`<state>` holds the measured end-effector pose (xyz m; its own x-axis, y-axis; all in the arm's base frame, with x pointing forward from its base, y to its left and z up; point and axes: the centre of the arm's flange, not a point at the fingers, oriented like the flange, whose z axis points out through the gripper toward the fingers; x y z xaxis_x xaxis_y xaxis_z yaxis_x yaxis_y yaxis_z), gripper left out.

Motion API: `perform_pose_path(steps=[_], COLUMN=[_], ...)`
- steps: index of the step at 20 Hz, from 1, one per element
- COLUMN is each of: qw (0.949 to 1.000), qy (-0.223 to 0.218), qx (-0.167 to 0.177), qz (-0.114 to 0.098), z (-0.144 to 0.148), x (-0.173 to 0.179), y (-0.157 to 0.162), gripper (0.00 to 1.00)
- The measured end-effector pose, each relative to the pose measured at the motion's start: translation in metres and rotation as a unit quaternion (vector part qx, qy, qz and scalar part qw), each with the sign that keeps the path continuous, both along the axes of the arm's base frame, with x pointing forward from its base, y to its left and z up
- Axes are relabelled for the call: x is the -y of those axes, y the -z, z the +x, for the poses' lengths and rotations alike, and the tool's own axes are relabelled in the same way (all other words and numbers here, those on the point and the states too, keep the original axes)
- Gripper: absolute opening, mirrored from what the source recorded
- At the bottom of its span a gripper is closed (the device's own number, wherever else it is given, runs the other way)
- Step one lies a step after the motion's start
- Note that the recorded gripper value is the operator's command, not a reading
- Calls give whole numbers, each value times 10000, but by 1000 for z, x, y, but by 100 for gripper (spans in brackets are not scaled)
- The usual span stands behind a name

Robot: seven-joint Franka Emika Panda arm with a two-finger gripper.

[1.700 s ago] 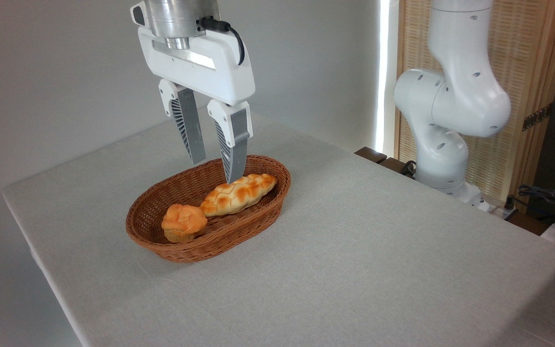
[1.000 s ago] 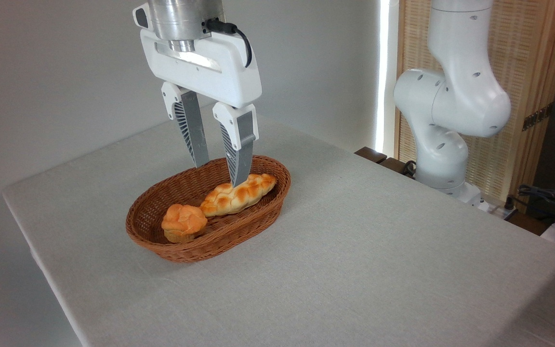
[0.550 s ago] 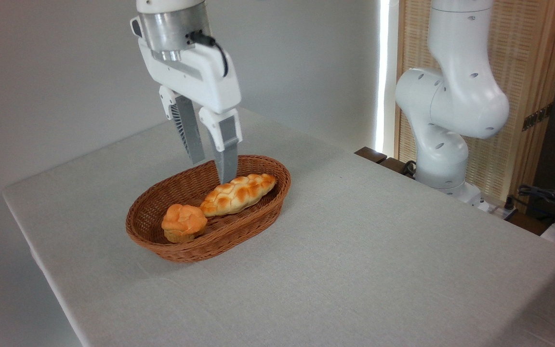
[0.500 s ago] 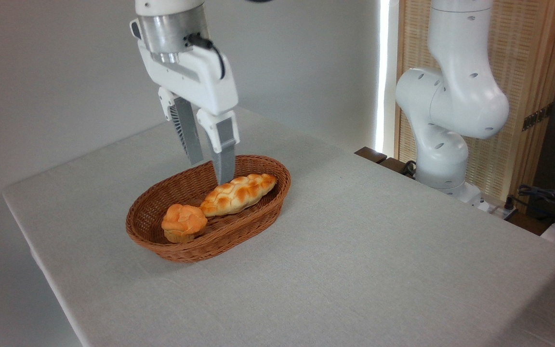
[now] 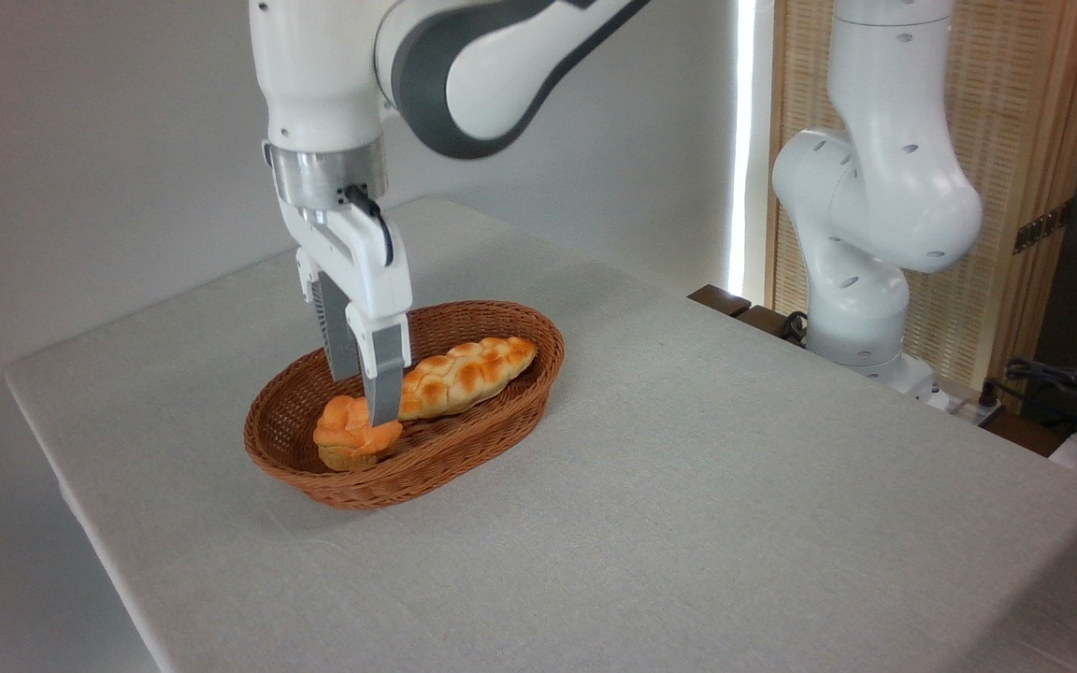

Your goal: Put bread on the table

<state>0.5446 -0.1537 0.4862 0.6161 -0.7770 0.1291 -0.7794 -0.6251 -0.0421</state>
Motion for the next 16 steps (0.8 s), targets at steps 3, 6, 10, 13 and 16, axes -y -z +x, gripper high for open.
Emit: perform_pose_path(steps=[3,6,10,13,16], qw=[9999,9995,9994,9994,9989], qy=[91,213,261,273,285], qx=[126,211,235,225,368], qz=[-28,-34,-37,-34,-75], z=[-2,-7,-10,-10,-5], x=[11,18,22,23,28], y=[23,39,49,53,61], gripper=[100,100,96,55,18])
